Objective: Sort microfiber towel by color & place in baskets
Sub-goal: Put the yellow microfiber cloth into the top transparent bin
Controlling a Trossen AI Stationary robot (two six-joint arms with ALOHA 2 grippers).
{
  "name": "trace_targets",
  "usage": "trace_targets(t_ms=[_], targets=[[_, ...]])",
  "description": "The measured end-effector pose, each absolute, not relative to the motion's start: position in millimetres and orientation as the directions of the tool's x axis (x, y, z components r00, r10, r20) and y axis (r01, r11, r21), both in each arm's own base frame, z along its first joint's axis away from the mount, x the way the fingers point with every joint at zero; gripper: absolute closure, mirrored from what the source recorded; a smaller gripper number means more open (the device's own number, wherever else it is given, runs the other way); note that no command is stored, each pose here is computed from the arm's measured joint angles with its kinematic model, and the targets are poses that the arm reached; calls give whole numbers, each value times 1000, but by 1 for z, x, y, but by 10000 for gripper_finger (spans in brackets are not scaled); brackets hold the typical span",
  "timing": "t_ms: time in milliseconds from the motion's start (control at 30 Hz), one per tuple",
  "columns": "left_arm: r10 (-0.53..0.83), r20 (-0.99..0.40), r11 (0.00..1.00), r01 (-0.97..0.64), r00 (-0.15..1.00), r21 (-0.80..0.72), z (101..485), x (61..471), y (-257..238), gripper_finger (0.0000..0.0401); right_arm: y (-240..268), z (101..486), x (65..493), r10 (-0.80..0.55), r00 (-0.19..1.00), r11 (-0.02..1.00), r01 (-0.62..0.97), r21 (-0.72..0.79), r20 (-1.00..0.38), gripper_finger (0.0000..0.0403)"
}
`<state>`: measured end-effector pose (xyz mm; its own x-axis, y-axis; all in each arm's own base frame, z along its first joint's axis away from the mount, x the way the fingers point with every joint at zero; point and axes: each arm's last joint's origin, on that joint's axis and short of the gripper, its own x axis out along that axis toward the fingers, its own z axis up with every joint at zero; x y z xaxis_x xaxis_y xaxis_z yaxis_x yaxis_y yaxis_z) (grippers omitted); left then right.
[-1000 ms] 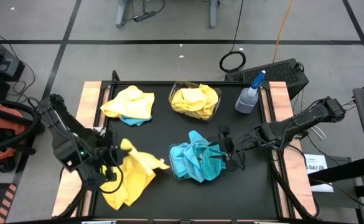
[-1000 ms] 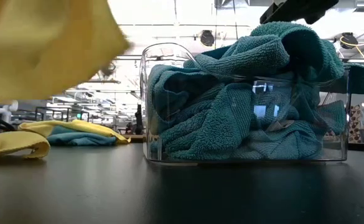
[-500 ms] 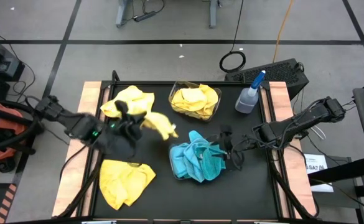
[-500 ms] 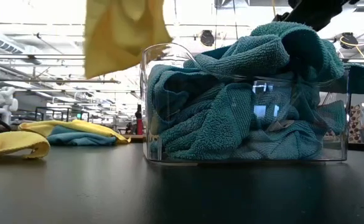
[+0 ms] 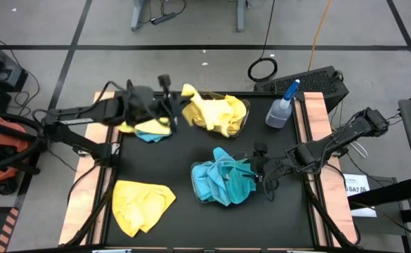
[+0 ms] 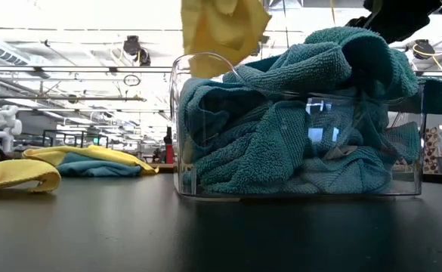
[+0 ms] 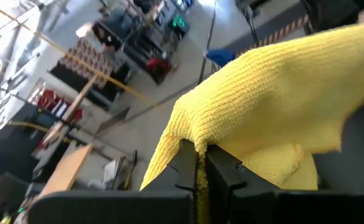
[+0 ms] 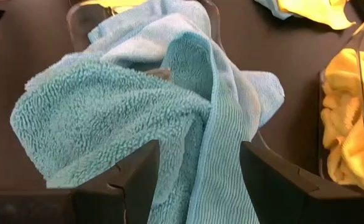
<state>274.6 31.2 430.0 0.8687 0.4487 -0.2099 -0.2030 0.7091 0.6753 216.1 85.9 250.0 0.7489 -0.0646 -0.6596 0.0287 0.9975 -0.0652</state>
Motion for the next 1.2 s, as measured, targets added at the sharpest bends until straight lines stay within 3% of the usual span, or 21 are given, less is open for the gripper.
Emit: trace_targets(t_ms=[367, 833, 1200], targets=[[380, -170, 747, -194, 909, 636, 400, 318, 119, 386, 102, 247, 204, -105, 739, 994, 88, -59, -665, 188], [364, -508, 881, -112, 780, 459, 273, 362, 212, 386, 119, 244, 188, -117, 728, 992, 124, -37, -675, 188], [247, -693, 948, -20, 677, 318, 185, 381, 227, 386, 124, 243, 182, -123, 729, 989, 147, -20, -673, 188]])
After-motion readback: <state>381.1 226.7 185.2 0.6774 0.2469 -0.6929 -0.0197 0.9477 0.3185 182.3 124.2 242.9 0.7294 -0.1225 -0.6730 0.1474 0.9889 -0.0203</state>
